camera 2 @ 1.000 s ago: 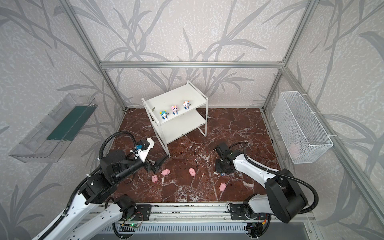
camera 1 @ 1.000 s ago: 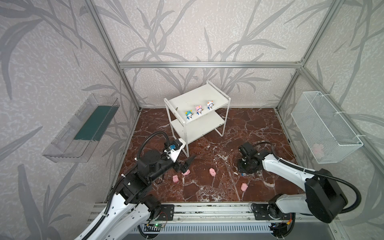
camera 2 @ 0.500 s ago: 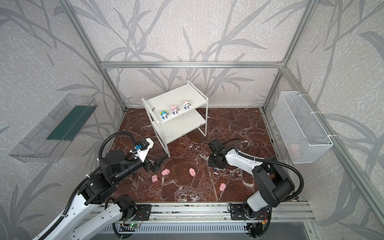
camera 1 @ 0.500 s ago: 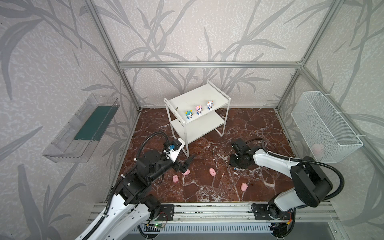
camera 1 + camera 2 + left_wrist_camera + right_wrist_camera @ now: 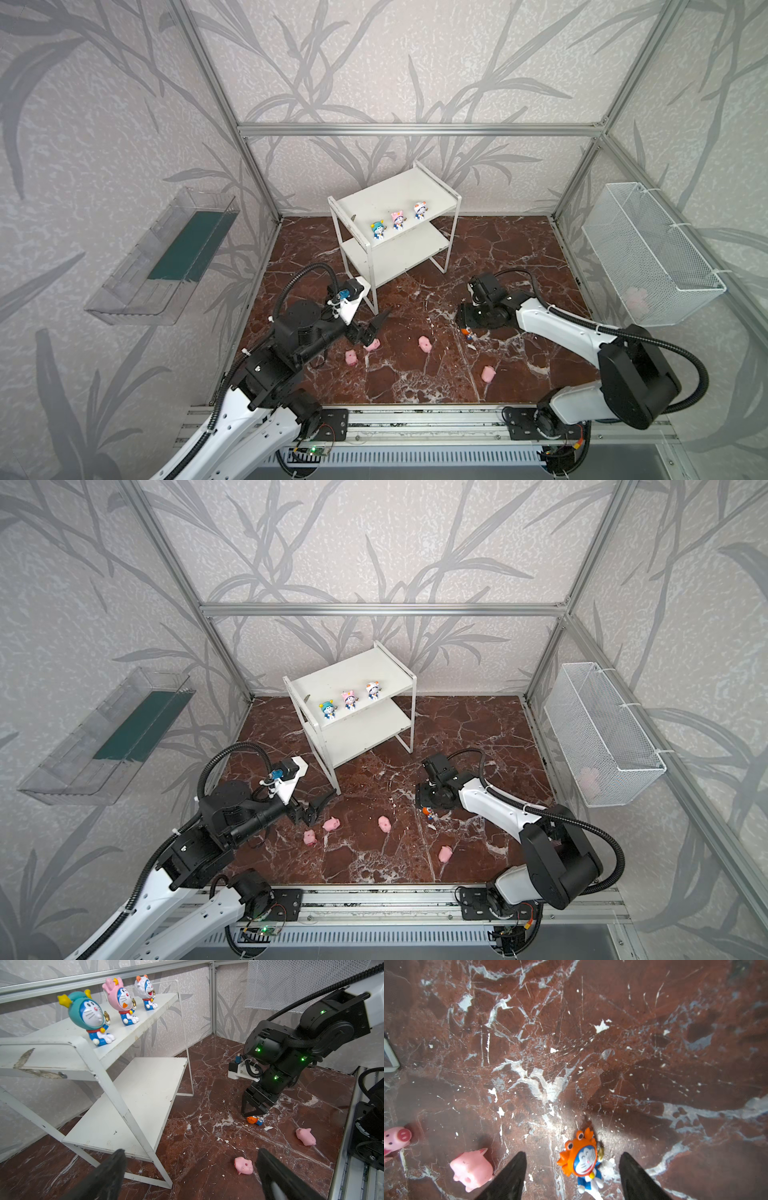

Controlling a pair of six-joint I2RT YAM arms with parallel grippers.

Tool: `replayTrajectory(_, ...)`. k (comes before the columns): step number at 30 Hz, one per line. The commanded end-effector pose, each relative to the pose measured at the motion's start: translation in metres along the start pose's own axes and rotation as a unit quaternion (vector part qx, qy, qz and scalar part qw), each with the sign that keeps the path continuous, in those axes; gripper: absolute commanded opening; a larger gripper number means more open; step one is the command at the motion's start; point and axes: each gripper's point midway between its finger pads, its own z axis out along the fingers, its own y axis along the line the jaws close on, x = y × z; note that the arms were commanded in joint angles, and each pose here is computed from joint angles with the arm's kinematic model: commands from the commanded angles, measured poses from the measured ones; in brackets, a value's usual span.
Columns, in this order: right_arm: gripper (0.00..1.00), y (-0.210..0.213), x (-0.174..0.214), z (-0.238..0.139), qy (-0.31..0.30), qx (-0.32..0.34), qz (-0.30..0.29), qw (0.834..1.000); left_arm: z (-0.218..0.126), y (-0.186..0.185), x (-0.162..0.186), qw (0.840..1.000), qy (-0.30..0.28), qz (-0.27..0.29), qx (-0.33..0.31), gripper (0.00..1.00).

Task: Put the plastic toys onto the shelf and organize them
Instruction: 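Close the right gripper on the crab-hooded Doraemon and lift it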

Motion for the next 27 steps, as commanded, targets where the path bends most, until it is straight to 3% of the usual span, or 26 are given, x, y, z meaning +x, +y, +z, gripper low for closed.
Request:
replayTrajectory(1, 0.76, 0.018, 0.002, 0.001, 0.020, -0.060, -0.086, 0.994, 0.000, 0.000, 0.000, 1.000, -0.001, 0.008, 0.003, 0.99)
replayTrajectory(5, 0.84, 0.020, 0.012, 0.001, 0.041, -0.076, -0.136, 0.987, -0.002, 0.000, -0.001, 1.000, -0.004, 0.009, 0.002, 0.99)
replayTrajectory(11, 0.86, 0.010, 0.018, 0.005, 0.055, -0.078, -0.135, 0.986, -0.002, 0.000, -0.001, 1.000, -0.004, 0.009, 0.003, 0.99)
replayTrajectory(16, 0.79, 0.004, 0.019, 0.007, 0.056, -0.084, -0.115, 0.988, -0.002, 0.000, -0.001, 1.000, -0.003, 0.009, 0.002, 0.99)
replayTrajectory(22, 0.62, -0.010, 0.018, 0.012, 0.064, -0.093, -0.055, 0.992, -0.002, 0.000, -0.001, 1.000, -0.003, 0.009, 0.002, 0.99)
replayTrajectory(27, 0.60, -0.022, 0.023, 0.009, 0.048, -0.111, -0.018, 0.992, -0.002, 0.000, 0.000, 1.000, -0.002, 0.009, 0.002, 0.99)
